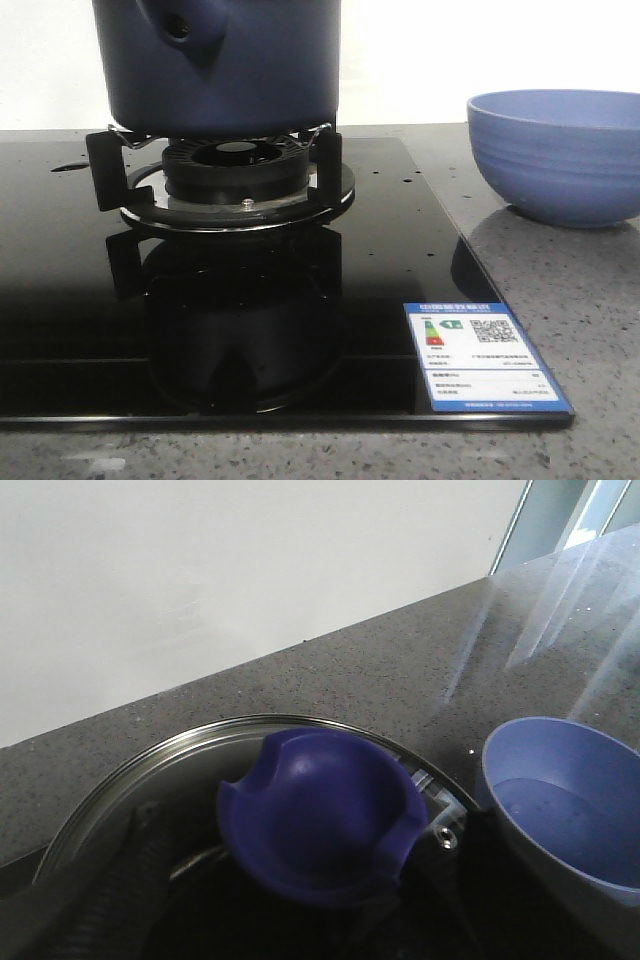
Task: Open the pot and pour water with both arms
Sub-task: 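Grasp the purple lid knob with the left gripper and lift the lid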
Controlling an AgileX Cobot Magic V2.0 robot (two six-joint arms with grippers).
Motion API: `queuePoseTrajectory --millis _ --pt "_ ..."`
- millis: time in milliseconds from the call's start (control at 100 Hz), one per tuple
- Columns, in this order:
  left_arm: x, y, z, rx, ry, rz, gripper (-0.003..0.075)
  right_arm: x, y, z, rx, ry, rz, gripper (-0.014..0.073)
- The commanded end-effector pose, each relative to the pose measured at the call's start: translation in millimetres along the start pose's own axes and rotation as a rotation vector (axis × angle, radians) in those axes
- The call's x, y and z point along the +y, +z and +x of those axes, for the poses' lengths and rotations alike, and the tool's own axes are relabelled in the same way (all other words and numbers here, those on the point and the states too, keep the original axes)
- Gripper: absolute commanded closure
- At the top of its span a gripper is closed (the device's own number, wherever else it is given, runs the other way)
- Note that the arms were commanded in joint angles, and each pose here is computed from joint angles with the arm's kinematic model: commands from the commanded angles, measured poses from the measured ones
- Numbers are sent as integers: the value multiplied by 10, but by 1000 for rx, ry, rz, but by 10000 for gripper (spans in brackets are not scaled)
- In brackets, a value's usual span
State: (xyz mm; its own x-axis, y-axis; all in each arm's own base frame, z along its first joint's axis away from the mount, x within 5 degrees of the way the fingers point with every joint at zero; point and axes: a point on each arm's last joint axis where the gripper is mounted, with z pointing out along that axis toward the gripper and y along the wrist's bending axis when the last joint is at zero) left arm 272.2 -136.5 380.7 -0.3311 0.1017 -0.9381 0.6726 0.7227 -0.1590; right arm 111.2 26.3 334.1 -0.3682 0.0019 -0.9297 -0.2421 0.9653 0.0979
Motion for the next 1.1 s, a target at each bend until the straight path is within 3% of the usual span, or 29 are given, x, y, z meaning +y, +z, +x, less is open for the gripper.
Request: queuePoseTrajectory --millis 0,710,950,1090 --pt "-71 -76 -181 -84 5 9 179 -7 -33 -168 -95 -11 17 72" --pt "38 236 -39 -54 78 47 178 -2 -31 -150 -76 -12 11 72" --pt "36 236 -40 -54 76 49 376 -2 -31 -150 -76 -12 11 72" --pt "35 236 -41 -56 72 50 413 -2 -31 -150 -76 -12 11 72"
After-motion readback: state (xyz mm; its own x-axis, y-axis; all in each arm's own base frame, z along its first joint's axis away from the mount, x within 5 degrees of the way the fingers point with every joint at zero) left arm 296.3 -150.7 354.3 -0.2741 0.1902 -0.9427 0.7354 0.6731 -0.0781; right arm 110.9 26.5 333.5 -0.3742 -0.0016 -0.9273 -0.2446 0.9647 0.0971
